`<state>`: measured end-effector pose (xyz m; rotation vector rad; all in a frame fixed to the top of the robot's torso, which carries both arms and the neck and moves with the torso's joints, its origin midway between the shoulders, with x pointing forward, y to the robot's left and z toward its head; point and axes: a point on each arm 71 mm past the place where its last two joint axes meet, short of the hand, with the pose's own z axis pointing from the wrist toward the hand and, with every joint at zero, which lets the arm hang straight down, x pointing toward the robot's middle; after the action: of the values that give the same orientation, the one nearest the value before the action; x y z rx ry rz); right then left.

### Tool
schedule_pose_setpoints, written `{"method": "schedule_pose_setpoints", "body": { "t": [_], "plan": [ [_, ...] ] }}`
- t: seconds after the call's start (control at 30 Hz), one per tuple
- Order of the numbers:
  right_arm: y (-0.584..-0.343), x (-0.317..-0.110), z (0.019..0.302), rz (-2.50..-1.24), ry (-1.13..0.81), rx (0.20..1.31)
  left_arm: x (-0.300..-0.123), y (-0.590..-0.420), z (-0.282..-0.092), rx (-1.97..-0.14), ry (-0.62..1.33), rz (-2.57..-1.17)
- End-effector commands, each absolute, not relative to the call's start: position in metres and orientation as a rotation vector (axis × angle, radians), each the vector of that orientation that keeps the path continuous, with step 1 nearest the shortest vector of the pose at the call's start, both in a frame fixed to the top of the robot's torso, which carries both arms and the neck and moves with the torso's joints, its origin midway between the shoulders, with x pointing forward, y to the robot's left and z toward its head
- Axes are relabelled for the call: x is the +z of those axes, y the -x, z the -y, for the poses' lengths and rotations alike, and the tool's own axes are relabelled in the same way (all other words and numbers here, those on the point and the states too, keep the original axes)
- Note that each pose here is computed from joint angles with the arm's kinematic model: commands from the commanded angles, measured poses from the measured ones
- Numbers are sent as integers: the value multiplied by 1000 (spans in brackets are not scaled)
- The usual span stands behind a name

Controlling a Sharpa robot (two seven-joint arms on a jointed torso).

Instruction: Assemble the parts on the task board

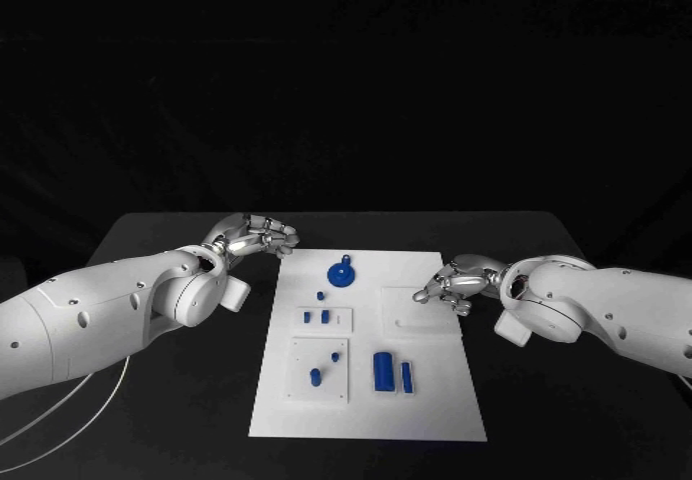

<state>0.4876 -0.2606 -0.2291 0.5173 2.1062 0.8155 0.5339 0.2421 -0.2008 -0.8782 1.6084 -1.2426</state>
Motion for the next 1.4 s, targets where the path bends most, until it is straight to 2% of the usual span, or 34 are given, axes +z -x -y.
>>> {"method": "schedule_pose_setpoints", "body": {
  "t": [0.03, 0.23, 0.4, 0.6, 0.83, 0.87, 1.03, 1.2, 1.33, 1.4],
  "plan": [
    [-508, -216, 263, -1916, -636, 1035, -194, -539, -243, -1310, 940, -1558],
    [-551, -204, 272, -1740, -737, 1083, -183, -554, -247, -1320, 963, -1491],
    [-569, -199, 277, -1619, -834, 1119, -180, -562, -250, -1306, 987, -1440],
    [-581, -198, 277, -1508, -917, 1188, -179, -568, -247, -1308, 988, -1414],
    [-581, -205, 273, -1492, -929, 1221, -179, -572, -245, -1306, 983, -1408],
    [-582, -205, 276, -1537, -926, 1155, -182, -571, -245, -1284, 980, -1441],
    [-577, -207, 270, -1515, -938, 1169, -187, -564, -240, -1286, 997, -1425],
    [-565, -212, 258, -1463, -970, 1198, -198, -549, -231, -1287, 1037, -1386],
    [-549, -216, 243, -1403, -1012, 1224, -209, -528, -220, -1282, 1084, -1340],
    [-535, -219, 233, -1361, -1046, 1237, -215, -512, -212, -1274, 1118, -1306]
  ]
}}
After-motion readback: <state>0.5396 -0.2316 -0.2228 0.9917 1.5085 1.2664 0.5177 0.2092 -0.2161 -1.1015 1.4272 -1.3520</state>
